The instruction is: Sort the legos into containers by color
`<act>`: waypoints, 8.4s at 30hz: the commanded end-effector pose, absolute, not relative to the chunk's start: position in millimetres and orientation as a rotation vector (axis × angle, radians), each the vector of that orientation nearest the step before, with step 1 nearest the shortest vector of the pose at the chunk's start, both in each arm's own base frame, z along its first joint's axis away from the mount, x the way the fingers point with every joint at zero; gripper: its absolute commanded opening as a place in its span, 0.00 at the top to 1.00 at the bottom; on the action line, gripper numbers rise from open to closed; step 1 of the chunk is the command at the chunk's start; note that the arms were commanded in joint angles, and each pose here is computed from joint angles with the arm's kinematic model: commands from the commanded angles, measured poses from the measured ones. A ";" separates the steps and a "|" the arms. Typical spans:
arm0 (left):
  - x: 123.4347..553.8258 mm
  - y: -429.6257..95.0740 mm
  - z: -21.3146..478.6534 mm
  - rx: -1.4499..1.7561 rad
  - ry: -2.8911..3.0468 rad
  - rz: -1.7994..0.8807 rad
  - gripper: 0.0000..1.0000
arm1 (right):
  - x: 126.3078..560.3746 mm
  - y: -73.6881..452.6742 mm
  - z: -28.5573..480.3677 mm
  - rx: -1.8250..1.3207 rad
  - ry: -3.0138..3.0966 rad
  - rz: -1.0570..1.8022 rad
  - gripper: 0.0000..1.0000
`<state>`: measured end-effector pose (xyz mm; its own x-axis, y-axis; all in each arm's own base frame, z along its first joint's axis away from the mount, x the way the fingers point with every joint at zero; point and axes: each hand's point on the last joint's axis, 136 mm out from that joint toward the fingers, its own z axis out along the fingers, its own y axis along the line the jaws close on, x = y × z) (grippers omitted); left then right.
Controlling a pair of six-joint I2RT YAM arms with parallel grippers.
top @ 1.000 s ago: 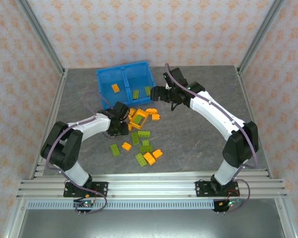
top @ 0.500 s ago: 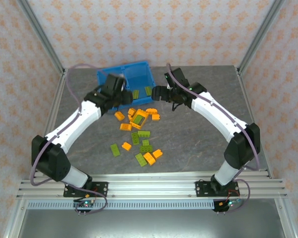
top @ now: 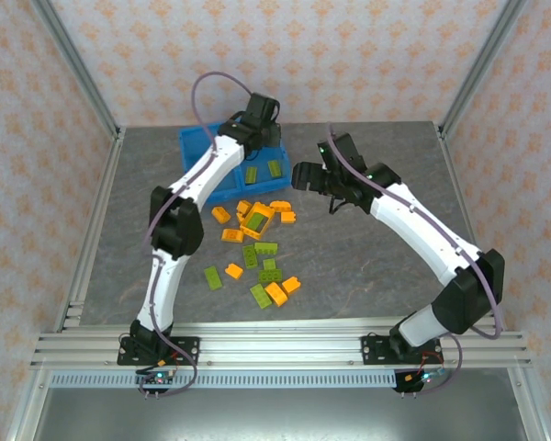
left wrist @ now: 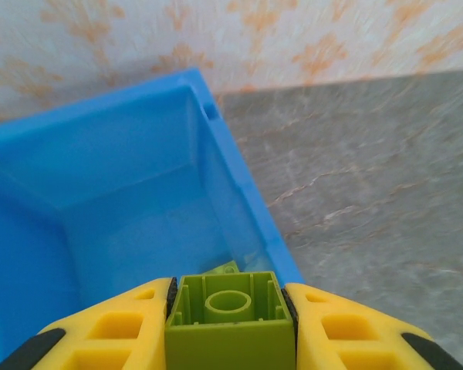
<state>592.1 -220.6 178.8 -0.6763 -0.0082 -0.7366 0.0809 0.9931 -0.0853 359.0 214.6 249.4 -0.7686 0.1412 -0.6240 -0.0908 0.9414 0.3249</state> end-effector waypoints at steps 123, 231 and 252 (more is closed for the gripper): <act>526.1 -74.5 218.2 -0.460 2.296 -0.097 0.44 | 354.4 203.9 237.5 0.064 2.439 0.399 0.10; 289.3 -86.2 268.1 -0.163 2.269 -0.372 0.07 | 423.4 450.7 314.6 -0.153 2.229 0.912 0.37; 315.2 -172.9 137.4 0.081 2.679 -0.175 0.24 | 332.5 240.9 213.4 0.060 2.410 0.445 0.27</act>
<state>312.8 -176.8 153.2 -0.8850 0.0536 -0.4625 0.1315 0.9817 -0.1379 329.5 241.6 214.7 -0.7759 0.1017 -0.6226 -0.1021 0.9537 0.2830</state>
